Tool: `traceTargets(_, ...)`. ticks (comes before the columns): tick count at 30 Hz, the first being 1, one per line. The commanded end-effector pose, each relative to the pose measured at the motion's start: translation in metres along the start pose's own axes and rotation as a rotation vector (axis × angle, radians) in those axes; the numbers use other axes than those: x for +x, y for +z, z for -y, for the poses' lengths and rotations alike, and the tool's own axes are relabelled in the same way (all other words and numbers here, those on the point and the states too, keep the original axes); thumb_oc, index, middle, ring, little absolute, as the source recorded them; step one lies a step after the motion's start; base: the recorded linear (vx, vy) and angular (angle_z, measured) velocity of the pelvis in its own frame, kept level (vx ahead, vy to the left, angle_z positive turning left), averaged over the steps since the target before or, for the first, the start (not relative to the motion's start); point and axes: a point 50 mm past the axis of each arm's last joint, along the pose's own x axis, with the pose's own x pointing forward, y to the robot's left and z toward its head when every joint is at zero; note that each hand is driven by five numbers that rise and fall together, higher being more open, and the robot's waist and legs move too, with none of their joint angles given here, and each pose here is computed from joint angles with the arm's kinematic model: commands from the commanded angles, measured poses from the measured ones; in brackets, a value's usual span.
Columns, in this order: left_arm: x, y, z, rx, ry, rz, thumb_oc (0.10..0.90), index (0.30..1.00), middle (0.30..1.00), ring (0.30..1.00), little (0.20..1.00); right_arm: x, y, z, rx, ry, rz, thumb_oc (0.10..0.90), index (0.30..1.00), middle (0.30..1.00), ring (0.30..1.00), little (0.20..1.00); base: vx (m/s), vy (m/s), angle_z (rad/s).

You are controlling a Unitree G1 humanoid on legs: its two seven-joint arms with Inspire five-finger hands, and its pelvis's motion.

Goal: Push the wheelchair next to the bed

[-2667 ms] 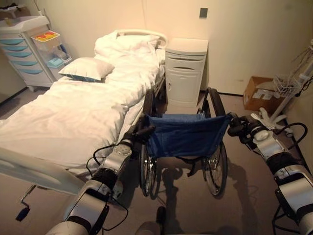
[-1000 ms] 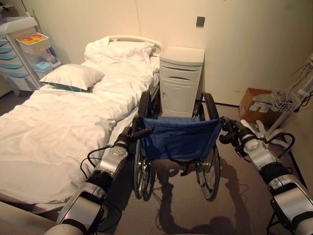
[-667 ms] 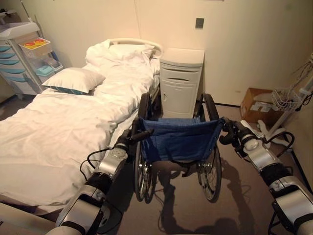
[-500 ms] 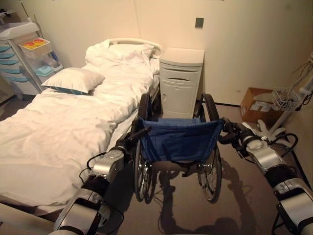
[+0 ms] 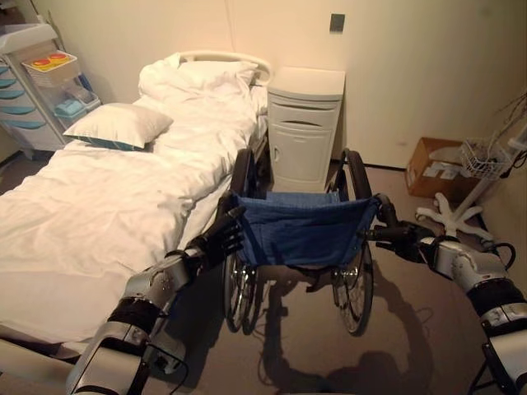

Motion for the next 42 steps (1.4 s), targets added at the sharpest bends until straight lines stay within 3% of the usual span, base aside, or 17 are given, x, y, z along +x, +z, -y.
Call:
traceTargets(1, -0.020, 0.053, -0.019, 0.052, 0.012, 0.216, 0.800, 0.900, 0.900, 0.900, 0.900, -0.012, 0.035, 0.004, 0.097, 0.101, 0.167, 0.800, 0.900, 0.900, 0.900, 0.900, 0.00, 0.000, 0.00)
traceTargets(10, -0.047, 0.057, -0.046, 0.175, 0.040, 0.231, 0.800, 0.900, 0.900, 0.900, 0.900, -0.037, 0.031, 0.039, 0.166, 0.058, 0.239, 0.800, 0.900, 0.900, 0.900, 0.900, 0.00, 0.000, 0.00)
traceTargets(16, -0.063, 0.066, -0.047, 0.212, -0.001, 0.274, 0.800, 0.900, 0.900, 0.900, 0.900, -0.051, 0.027, 0.059, 0.145, 0.010, 0.269, 0.800, 0.900, 0.900, 0.900, 0.900, 0.00, -0.001, 0.01)
traceTargets(25, -0.094, 0.084, -0.055, 0.507, 0.075, 0.299, 0.800, 0.900, 0.900, 0.900, 0.900, -0.059, 0.008, 0.071, 0.085, 0.001, 0.210, 0.800, 0.900, 0.900, 0.900, 0.900, 0.00, 0.000, 0.00)
traceTargets(34, -0.093, 0.022, -0.062, 0.504, 0.067, 0.149, 0.800, 0.900, 0.900, 0.900, 0.900, -0.062, -0.051, 0.052, -0.031, 0.151, 0.040, 0.800, 0.900, 0.900, 0.900, 0.900, 0.00, 0.000, 0.00)
traceTargets(42, -0.107, -0.026, -0.082, 0.411, 0.136, 0.086, 0.800, 0.900, 0.900, 0.900, 0.900, -0.088, -0.042, 0.045, 0.007, 0.195, 0.247, 0.800, 0.900, 0.900, 0.900, 0.900, 0.00, 0.000, 0.00)
